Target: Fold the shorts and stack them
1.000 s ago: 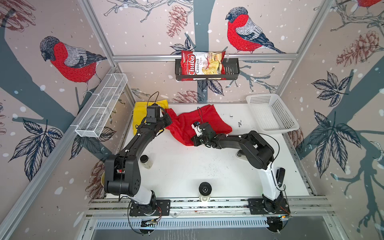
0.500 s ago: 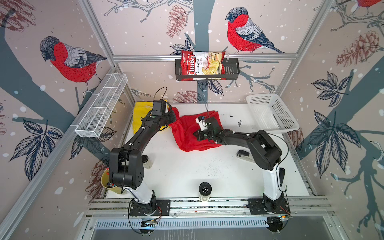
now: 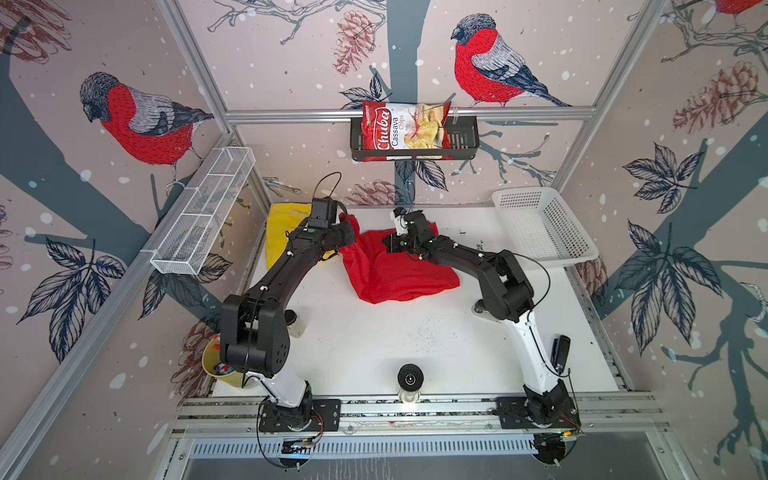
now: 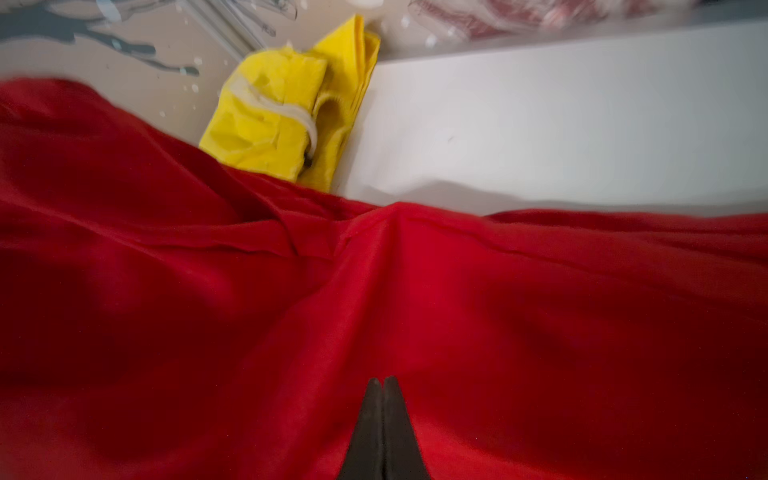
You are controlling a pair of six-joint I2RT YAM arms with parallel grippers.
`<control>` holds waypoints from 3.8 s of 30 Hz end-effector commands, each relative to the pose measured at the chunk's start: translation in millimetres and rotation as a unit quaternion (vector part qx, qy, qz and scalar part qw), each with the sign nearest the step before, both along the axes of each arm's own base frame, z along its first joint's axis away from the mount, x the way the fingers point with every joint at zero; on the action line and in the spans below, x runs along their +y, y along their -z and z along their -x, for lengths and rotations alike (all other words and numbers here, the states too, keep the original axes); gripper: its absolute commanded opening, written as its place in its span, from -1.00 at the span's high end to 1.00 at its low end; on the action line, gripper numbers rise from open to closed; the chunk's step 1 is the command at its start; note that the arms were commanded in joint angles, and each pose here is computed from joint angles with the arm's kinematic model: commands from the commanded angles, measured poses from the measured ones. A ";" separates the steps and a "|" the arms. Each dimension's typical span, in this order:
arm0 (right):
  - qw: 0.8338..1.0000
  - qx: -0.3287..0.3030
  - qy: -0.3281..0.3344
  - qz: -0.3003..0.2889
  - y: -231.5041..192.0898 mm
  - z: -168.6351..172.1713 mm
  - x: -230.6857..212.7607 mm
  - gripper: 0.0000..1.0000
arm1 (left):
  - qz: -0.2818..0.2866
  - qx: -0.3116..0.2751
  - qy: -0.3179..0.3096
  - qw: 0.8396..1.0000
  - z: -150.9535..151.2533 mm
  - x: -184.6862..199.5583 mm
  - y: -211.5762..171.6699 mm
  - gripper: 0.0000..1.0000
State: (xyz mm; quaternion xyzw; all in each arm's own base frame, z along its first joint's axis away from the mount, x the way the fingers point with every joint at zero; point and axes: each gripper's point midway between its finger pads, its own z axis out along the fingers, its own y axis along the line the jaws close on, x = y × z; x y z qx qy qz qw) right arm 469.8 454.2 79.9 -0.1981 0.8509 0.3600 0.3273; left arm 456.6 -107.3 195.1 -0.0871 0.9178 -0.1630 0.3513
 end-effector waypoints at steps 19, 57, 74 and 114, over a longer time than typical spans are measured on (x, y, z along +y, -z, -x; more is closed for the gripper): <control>0.997 0.043 0.041 -0.039 -1.2 -32.4 -28.5 1.00 | -0.006 0.012 0.042 0.999 21.5 -17.8 -16.1 1.00; 0.991 0.074 0.057 -0.093 28.1 -76.5 -31.7 0.90 | -0.038 0.051 0.052 0.997 7.7 -17.4 -13.5 1.00; 0.993 0.042 0.051 -0.095 -10.0 -50.1 -48.2 0.95 | -0.211 0.093 -0.026 0.973 -19.6 15.5 -38.7 1.00; 0.993 0.067 0.036 -0.095 -31.2 130.6 -142.7 0.92 | -0.262 0.092 0.036 0.960 -26.0 -104.6 -6.9 1.00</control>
